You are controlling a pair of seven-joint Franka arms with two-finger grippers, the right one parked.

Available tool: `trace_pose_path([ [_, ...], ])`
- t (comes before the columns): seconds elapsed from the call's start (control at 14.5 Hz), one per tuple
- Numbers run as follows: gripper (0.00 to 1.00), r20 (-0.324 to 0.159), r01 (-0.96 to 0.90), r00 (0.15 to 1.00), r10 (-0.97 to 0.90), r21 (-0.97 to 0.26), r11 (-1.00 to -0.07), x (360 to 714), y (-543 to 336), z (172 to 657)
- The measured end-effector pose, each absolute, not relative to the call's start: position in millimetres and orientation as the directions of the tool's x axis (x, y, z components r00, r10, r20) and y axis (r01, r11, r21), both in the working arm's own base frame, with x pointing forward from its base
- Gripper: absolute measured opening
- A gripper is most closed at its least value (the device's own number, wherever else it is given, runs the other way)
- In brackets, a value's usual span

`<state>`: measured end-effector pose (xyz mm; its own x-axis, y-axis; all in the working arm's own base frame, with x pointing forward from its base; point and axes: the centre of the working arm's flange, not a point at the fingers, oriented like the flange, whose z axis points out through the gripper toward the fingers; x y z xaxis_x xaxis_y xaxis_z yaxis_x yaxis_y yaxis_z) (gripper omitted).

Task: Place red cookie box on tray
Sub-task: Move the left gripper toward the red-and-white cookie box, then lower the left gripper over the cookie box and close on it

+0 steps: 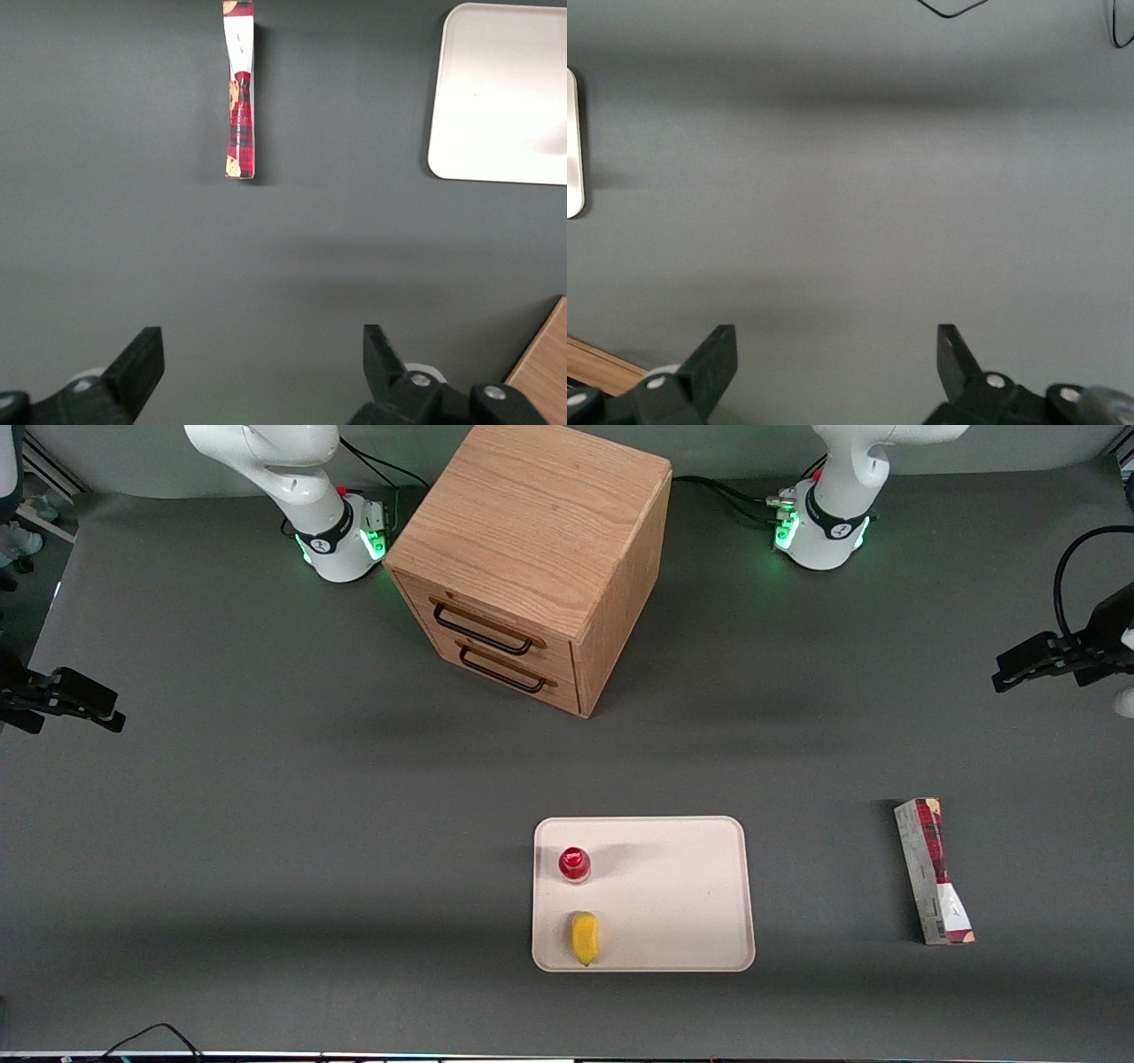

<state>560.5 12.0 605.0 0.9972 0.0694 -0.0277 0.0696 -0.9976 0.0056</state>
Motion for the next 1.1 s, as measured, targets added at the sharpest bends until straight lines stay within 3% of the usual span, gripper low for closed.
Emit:
trace_pose_path([
  [0.28,1.0,-0.031,0.073,0.997,0.073,0.003,-0.997,563.7,14.0,600.0],
  [0.55,1.0,0.01,0.075,0.997,0.075,-0.003,-0.997,583.4,16.9,586.9],
  [0.9,1.0,0.045,0.052,0.998,0.05,-0.044,-0.998,666.2,35.3,482.1],
  [1.1,1.0,0.068,0.077,0.995,0.076,-0.002,-0.997,699.6,42.0,404.9],
])
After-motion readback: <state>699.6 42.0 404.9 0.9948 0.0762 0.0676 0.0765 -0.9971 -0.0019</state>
